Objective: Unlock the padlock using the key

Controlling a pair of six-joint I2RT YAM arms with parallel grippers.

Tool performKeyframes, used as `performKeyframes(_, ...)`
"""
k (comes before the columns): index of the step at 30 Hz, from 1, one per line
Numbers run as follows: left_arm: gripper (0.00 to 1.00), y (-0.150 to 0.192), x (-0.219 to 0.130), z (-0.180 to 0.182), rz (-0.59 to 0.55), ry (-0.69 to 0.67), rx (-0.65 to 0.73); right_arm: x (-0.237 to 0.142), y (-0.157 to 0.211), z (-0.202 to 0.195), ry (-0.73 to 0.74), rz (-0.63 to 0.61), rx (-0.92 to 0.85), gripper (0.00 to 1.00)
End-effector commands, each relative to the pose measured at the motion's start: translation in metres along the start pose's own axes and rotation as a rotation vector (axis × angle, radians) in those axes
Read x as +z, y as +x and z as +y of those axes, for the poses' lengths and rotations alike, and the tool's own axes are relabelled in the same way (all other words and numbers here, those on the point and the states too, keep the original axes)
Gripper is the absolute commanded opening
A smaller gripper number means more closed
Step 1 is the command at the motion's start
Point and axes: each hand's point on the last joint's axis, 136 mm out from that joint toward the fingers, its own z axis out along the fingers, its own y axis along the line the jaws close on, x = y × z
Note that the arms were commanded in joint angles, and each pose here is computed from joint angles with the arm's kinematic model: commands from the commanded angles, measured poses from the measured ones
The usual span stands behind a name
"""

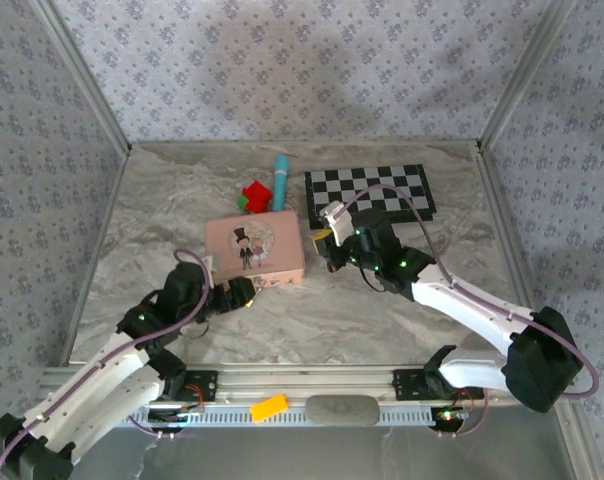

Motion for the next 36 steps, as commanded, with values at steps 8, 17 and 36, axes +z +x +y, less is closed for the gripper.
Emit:
performKeyframes(8,0.71,0.004,0.032,0.029,0.014,-0.182,0.128,-0.012,0.004,-0.009,0.071,-0.009,0.051,0.00)
performKeyframes(17,0.67,-0.007,0.066,0.020,0.019,-0.166,0.204,-0.013,0.003,-0.008,0.066,-0.011,0.041,0.00)
performKeyframes(36,0.55,0.023,0.084,-0.009,0.135,-0.065,0.163,-0.012,0.003,-0.008,0.065,-0.025,0.041,0.00)
